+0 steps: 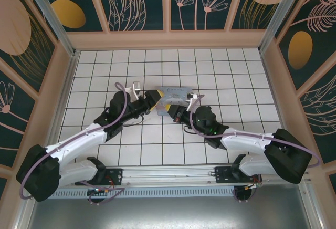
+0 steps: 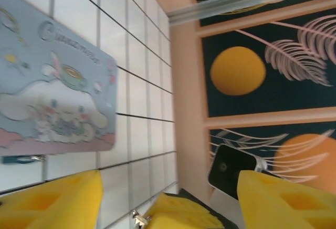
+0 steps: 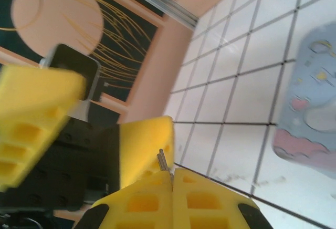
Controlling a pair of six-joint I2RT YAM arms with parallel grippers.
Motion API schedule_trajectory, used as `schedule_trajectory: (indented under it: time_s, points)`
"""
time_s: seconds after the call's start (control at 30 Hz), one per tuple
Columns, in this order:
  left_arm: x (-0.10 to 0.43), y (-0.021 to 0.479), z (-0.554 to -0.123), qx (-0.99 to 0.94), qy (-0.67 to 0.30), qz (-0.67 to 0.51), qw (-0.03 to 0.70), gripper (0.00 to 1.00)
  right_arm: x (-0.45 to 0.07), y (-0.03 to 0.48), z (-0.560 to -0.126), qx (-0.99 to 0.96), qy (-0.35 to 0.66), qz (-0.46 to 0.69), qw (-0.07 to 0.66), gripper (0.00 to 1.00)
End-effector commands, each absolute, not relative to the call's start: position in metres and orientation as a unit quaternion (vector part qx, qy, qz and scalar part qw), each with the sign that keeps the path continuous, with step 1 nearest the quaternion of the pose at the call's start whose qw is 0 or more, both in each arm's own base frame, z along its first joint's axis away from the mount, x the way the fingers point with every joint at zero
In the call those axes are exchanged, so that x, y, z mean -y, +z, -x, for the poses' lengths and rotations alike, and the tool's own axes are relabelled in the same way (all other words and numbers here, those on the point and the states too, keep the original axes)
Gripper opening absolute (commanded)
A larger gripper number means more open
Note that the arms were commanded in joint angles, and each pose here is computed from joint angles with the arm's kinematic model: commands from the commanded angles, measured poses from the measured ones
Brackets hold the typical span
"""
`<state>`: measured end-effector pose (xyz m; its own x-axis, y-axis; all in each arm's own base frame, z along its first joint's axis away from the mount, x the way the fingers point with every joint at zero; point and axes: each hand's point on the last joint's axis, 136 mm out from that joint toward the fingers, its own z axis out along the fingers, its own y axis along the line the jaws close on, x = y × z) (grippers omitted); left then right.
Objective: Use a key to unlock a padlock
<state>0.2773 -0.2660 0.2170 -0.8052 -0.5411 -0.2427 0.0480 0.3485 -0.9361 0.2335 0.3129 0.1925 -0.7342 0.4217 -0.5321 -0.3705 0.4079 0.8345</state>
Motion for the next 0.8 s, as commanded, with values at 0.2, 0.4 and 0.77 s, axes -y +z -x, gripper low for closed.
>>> schedule_trajectory:
  time_s: [0.2,0.4,0.77]
  points:
    - [0.236,0.194,-0.281,-0.812,-0.46,0.169,0.316,0.82,-0.289,0.1,-0.197,-0.856,0.435,-0.019,0.277,0.0]
    - [0.239,0.191,-0.281,-0.812,-0.463,0.169,0.313,0.83,-0.297,0.062,-0.178,-0.888,0.396,-0.006,0.235,0.0]
    - [0.237,0.195,-0.28,-0.809,-0.466,0.169,0.317,0.84,-0.306,0.031,-0.177,-0.912,0.353,0.003,0.208,0.15]
